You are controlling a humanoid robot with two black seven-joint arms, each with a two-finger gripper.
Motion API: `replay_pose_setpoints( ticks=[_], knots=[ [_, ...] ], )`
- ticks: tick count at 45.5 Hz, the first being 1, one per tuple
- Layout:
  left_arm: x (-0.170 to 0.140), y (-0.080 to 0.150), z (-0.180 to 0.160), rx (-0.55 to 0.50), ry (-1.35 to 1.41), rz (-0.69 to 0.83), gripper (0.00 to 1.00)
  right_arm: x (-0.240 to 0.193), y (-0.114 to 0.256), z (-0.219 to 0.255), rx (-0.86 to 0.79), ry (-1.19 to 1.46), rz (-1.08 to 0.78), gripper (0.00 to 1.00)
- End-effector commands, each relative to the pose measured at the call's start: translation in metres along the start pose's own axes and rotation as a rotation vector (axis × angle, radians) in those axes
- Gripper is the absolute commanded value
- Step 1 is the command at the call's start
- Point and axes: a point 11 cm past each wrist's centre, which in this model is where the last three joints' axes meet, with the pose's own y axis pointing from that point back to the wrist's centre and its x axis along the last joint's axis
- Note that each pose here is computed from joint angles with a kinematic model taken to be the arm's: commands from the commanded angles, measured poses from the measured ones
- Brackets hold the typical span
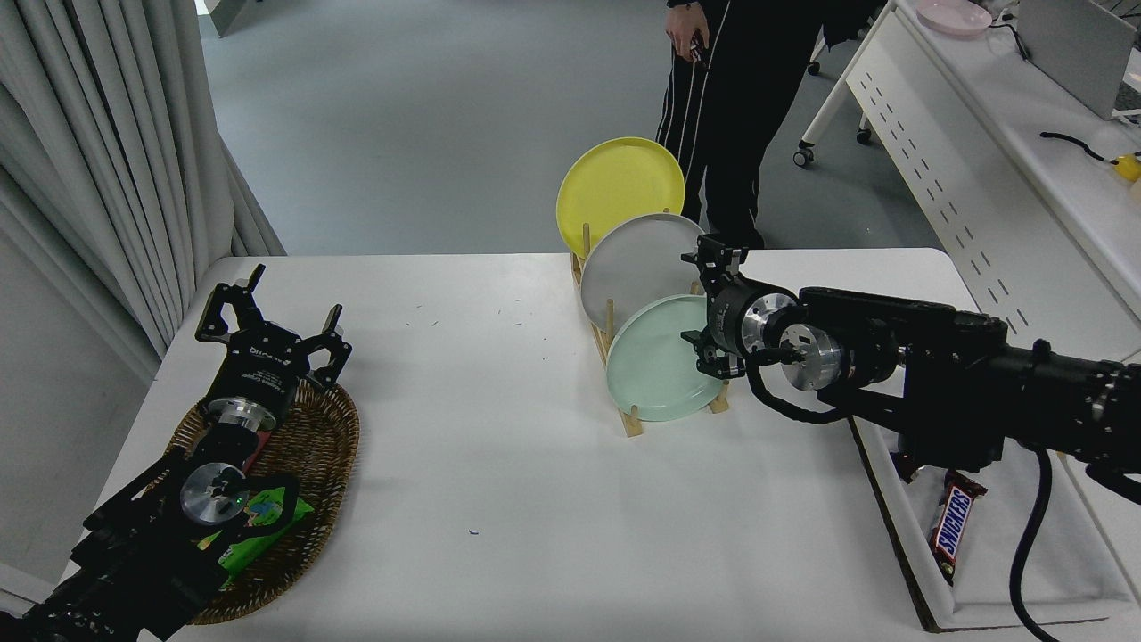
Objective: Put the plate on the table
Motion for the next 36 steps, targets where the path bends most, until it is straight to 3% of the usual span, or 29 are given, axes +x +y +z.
replay_pose_setpoints(
  ticks=[1, 3, 4, 9, 36],
  knots=[
    [0.0000, 0.0000, 0.0000, 0.000, 0.000, 0.000, 1.00, 0.0011, -0.0014, 0.0006, -0.015, -0.004, 0.005, 0.82],
    [0.0000, 0.0000, 0.0000, 0.000, 0.000, 0.000, 1.00, 0.0013, -0.0015, 0.0008, -0.023, -0.002, 0.005, 0.80],
    [-0.0001, 0.0001, -0.0003, 0.001, -0.001, 0.000, 1.00, -0.0003, -0.0014, 0.0026, -0.040, -0.003, -0.009, 0.73],
    [0.0000, 0.0000, 0.0000, 0.000, 0.000, 0.000, 1.00, -0.0021, -0.0011, 0.0020, -0.046, -0.006, -0.027, 0.66],
    [0.0000, 0.0000, 0.0000, 0.000, 0.000, 0.000, 1.00, -0.0052, 0.0003, -0.0035, -0.080, -0.022, -0.053, 0.52]
  ],
)
